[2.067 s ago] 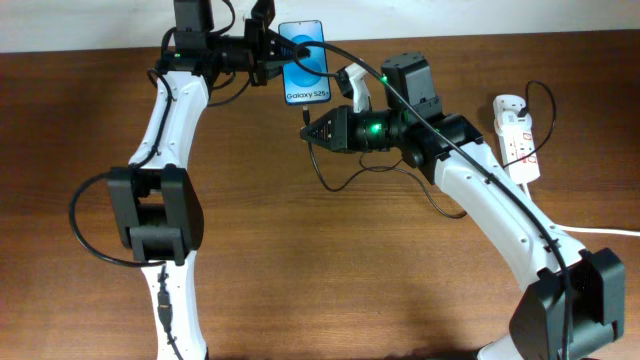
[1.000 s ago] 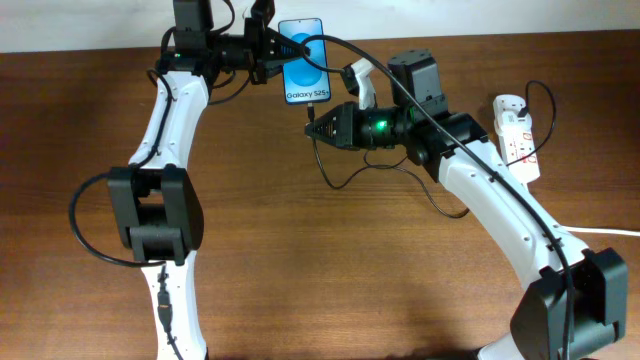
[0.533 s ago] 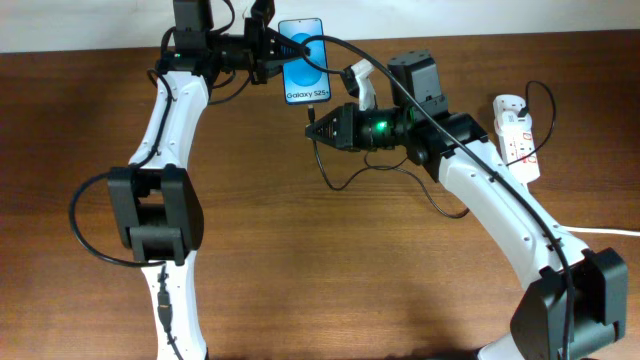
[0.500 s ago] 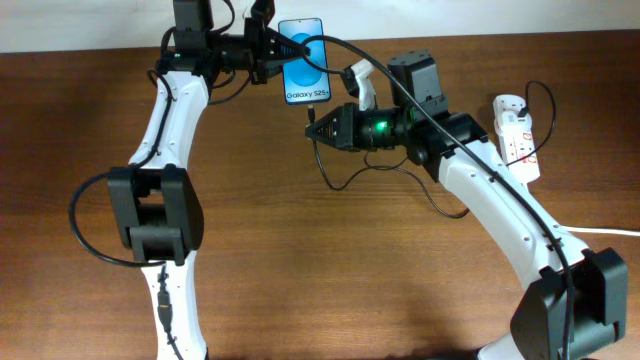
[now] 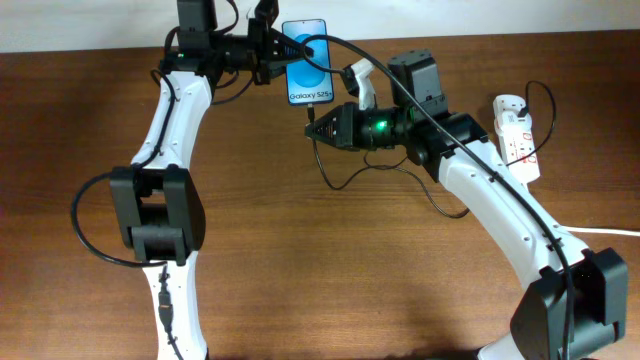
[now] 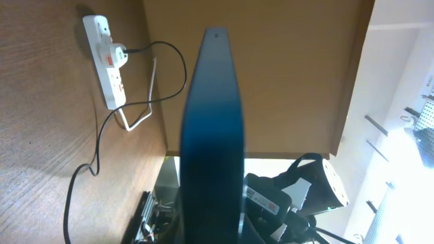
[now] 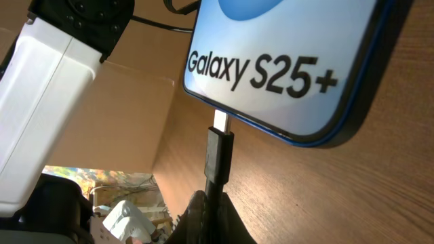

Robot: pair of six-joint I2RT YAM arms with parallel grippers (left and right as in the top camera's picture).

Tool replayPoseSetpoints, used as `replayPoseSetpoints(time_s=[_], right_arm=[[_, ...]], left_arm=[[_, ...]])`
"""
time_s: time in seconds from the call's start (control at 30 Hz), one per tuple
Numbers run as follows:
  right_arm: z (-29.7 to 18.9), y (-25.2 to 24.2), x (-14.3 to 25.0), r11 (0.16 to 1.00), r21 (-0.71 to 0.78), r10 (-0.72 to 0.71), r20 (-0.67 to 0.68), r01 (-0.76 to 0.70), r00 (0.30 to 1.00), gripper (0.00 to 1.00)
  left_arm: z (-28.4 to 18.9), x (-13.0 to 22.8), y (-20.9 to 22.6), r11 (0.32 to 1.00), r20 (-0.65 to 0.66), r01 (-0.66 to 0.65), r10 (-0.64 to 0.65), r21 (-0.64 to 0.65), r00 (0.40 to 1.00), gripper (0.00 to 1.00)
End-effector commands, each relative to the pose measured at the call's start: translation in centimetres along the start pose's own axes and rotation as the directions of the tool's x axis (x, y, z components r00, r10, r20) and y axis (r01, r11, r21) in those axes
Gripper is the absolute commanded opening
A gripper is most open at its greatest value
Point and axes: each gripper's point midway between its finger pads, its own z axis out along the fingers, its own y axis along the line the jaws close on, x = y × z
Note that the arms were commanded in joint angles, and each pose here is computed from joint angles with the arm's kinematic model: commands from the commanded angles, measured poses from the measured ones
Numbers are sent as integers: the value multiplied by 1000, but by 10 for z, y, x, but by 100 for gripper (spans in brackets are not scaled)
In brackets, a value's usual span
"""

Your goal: Plug charger to phone and switch on socket

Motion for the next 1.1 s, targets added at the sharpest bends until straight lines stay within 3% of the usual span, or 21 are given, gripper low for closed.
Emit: replayPoseSetpoints(time_s=[0.0, 1.07], right_arm=[[-2, 7, -5, 999, -24, -21, 7, 21, 1000, 4], [-6, 2, -12, 1000, -7, -15, 34, 15, 999, 4]], left_arm=[[0, 5, -11, 999, -30, -38, 39, 21, 999, 0], [6, 7, -12, 999, -40, -46, 47, 22, 998, 0]])
